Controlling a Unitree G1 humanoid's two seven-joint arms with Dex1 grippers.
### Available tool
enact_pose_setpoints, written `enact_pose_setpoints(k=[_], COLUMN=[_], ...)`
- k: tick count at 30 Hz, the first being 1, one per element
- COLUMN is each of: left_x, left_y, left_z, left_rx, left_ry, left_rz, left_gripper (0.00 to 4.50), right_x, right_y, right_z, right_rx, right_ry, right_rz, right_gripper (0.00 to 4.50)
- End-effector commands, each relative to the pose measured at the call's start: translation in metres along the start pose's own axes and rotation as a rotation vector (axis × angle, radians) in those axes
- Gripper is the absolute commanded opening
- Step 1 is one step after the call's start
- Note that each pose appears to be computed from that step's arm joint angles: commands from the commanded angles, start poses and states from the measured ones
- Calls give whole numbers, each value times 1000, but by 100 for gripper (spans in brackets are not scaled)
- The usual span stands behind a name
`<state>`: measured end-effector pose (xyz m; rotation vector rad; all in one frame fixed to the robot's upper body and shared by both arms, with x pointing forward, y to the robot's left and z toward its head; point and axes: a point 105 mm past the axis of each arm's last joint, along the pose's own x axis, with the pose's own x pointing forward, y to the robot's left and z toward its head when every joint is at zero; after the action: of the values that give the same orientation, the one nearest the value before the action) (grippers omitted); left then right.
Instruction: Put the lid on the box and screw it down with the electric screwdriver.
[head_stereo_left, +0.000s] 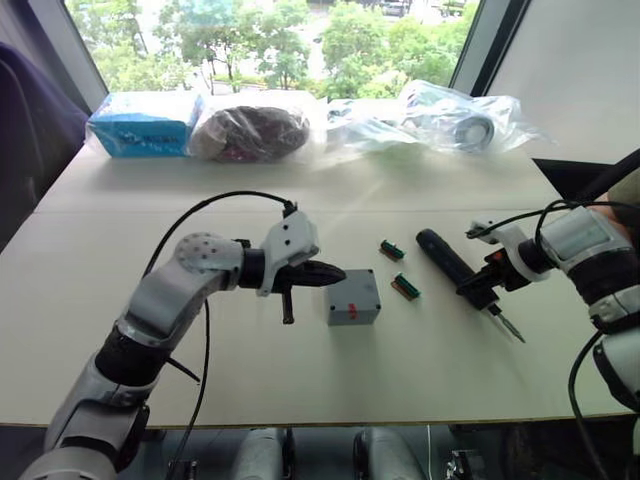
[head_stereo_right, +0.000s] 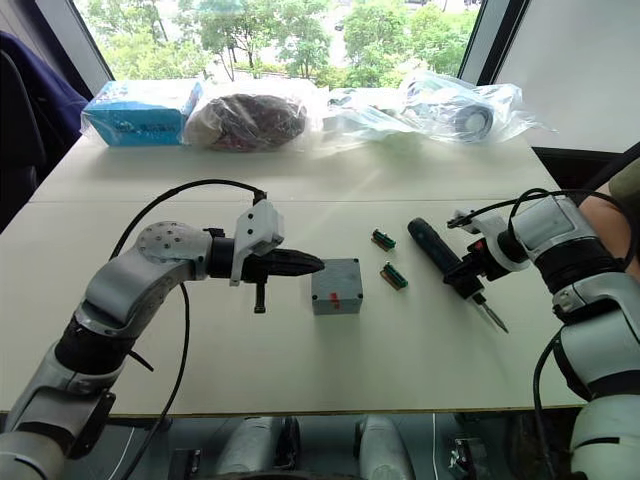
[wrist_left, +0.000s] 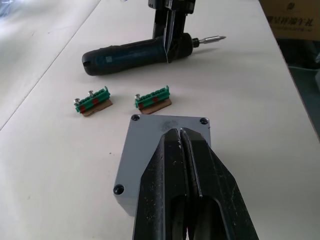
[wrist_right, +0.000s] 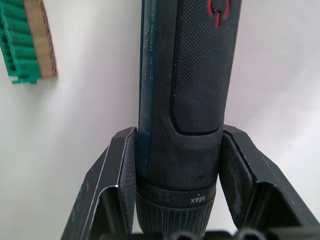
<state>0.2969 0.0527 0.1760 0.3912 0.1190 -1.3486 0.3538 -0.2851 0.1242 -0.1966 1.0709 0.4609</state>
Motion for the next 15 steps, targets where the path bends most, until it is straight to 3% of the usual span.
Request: enact_pose_setpoints(k=[1, 4, 6, 9, 12, 15], left_x=[-5, -6, -6, -6, -2, 4], left_y=[12, 20, 30, 31, 22, 14], left_z=[10, 10, 9, 8, 5, 3], left_rx=[30, 5, -18, -25, -33, -50], left_ry=[-31, -45, -54, -44, -27, -15], left_rz=[-1, -11, 10, -13, -65, -94], left_gripper=[0, 0, 0, 0, 0, 0], right_x=[-56, -110, -128, -127, -125, -122], right_y=[-13, 14, 37, 67, 129, 157], right_z=[65, 117, 125, 118, 107, 93], right_rx=[-127, -184, -181, -188, -168, -111], right_ry=[-368, -896, -1132, -1256, -1377, -1437], right_rz=[-185, -221, -202, -199, 78, 206], right_gripper=[177, 177, 177, 177, 177, 177])
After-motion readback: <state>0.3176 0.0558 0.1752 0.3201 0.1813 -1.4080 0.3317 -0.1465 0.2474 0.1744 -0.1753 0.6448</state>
